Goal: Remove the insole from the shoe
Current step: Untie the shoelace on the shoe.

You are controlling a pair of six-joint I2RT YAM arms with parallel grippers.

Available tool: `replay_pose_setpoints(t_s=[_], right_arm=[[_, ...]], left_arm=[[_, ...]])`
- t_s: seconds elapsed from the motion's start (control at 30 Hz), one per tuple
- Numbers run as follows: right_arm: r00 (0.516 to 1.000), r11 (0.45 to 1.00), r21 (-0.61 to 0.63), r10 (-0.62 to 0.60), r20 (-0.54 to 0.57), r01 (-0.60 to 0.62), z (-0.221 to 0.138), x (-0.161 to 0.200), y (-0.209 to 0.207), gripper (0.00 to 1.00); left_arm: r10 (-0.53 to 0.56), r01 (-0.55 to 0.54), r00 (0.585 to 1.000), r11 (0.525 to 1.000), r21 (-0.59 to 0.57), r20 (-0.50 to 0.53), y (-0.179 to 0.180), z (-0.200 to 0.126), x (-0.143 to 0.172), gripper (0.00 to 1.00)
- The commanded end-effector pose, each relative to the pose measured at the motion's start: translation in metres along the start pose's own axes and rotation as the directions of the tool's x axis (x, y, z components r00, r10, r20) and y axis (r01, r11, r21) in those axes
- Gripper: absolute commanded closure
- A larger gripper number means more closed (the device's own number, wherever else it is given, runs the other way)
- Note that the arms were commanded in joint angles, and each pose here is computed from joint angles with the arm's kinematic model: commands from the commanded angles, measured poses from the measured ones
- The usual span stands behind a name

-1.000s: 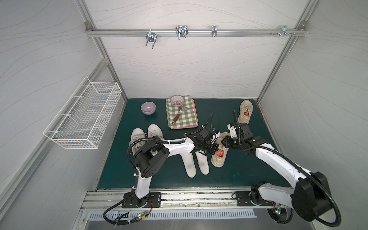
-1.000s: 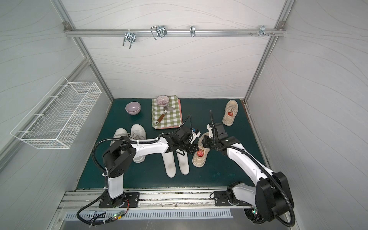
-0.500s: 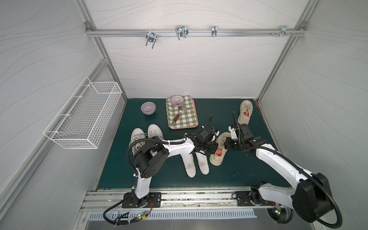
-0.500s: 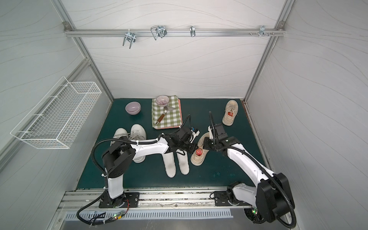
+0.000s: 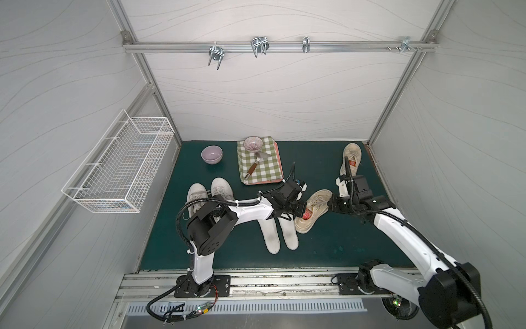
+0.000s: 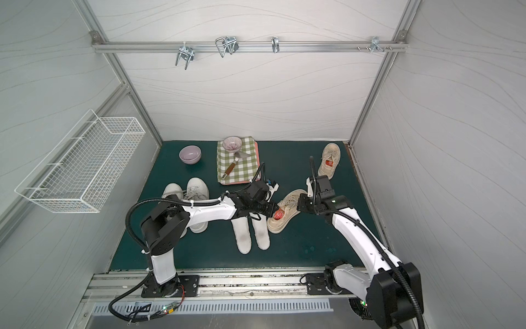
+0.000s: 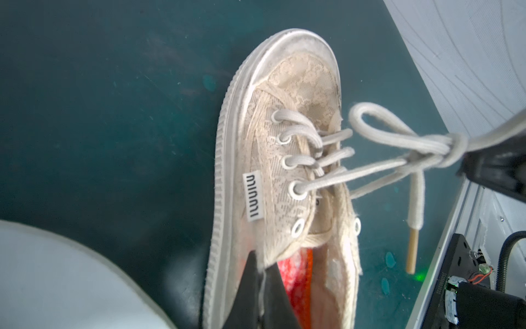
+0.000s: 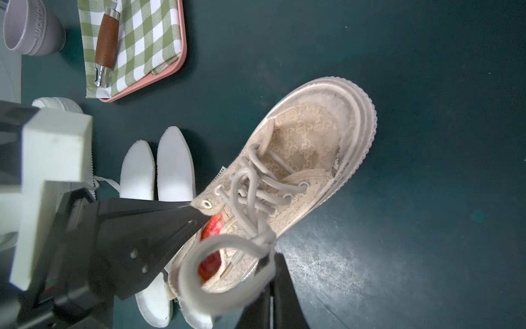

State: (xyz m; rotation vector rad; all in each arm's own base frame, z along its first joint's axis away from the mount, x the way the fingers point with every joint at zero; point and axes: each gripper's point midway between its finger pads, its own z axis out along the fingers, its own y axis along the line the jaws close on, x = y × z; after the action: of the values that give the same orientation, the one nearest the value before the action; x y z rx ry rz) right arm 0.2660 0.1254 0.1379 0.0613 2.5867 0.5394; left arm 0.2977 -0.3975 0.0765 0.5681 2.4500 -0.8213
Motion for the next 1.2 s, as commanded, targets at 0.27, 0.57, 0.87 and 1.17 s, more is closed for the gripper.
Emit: replay_pose_setpoints(t_s=[0.27, 0.57, 0.87, 1.17], right_arm=[[1.000, 1.000, -0.018, 0.024, 0.014, -0.024, -0.007, -0.010, 0.002, 0.96], [0.994, 0.994, -0.026, 0.110, -0.004, -0.110, -0.003, -0.014, -0.011, 0.93], [0.988, 0.990, 0.070, 0.118, 0.099, -0.125, -0.023, -0.033, -0.029, 0.96], [0.975, 0.978, 0.123, 0.149, 0.167, -0.171, -0.042, -0.046, -0.045, 1.00]], left_arm=[[-0.054, 0.059, 0.995, 0.997, -0.051, 0.080, 0.015, -0.014, -0.020, 1.00], [-0.077, 0.083, 0.992, 0.995, -0.047, 0.103, 0.019, -0.021, -0.021, 1.00], [-0.088, 0.095, 0.990, 0.993, -0.063, 0.107, 0.024, -0.021, -0.018, 1.00], [-0.092, 0.099, 0.990, 0.993, -0.062, 0.104, 0.026, -0.022, -0.016, 1.00]])
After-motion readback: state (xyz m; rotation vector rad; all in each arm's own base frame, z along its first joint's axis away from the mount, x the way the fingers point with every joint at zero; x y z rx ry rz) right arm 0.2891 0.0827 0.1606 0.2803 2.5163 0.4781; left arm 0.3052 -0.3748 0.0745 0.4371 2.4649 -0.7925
